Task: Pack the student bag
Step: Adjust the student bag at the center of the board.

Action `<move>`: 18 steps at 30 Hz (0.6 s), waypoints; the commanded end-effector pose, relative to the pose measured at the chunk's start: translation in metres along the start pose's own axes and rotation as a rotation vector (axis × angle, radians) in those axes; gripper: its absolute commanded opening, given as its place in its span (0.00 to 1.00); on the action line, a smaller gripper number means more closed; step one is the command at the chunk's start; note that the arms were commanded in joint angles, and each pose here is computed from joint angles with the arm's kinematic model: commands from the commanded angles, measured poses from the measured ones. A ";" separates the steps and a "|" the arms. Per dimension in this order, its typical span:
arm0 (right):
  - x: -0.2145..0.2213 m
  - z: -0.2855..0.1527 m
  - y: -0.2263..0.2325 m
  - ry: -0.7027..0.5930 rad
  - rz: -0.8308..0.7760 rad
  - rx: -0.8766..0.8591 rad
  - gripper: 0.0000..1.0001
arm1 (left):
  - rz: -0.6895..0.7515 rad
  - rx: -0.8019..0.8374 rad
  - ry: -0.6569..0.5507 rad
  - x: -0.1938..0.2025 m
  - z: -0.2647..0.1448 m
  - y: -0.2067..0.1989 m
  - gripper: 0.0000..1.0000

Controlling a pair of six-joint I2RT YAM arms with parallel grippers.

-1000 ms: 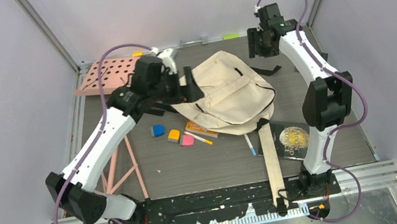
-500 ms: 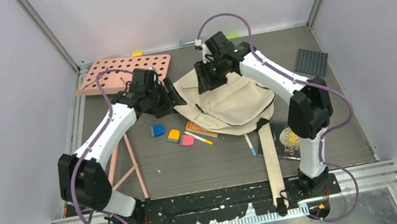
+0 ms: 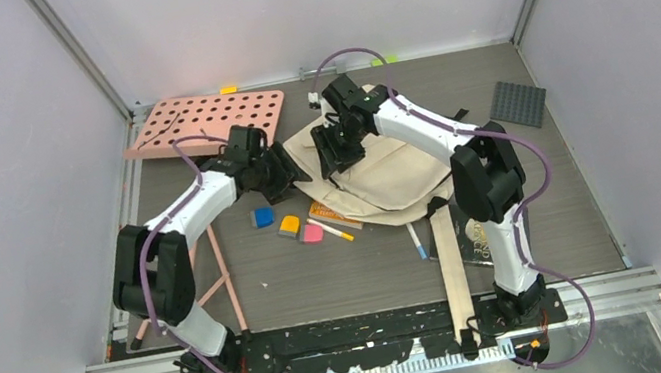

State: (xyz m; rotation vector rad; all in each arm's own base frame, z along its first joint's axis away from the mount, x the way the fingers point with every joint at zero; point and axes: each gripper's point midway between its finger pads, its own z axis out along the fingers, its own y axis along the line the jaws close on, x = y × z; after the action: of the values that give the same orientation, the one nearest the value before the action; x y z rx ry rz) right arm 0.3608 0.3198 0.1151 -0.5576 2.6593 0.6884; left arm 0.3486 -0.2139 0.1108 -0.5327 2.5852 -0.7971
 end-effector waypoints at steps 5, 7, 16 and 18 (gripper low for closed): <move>-0.013 0.012 0.008 -0.005 -0.083 0.007 0.47 | -0.054 0.056 0.025 -0.003 0.019 -0.004 0.55; -0.012 0.014 0.008 -0.001 -0.093 0.015 0.45 | -0.056 0.057 0.025 -0.003 0.021 -0.003 0.53; -0.013 0.017 0.008 0.003 -0.106 0.035 0.29 | -0.074 0.048 0.039 -0.003 0.029 0.003 0.41; -0.012 0.016 0.007 0.003 -0.108 0.039 0.23 | -0.079 0.044 0.041 -0.003 0.030 0.005 0.38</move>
State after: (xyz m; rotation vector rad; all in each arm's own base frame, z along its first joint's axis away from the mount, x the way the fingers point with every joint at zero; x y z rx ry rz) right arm 0.3644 0.3321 0.0918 -0.6668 2.6738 0.6079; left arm 0.3573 -0.2224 0.0861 -0.6116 2.6135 -0.8650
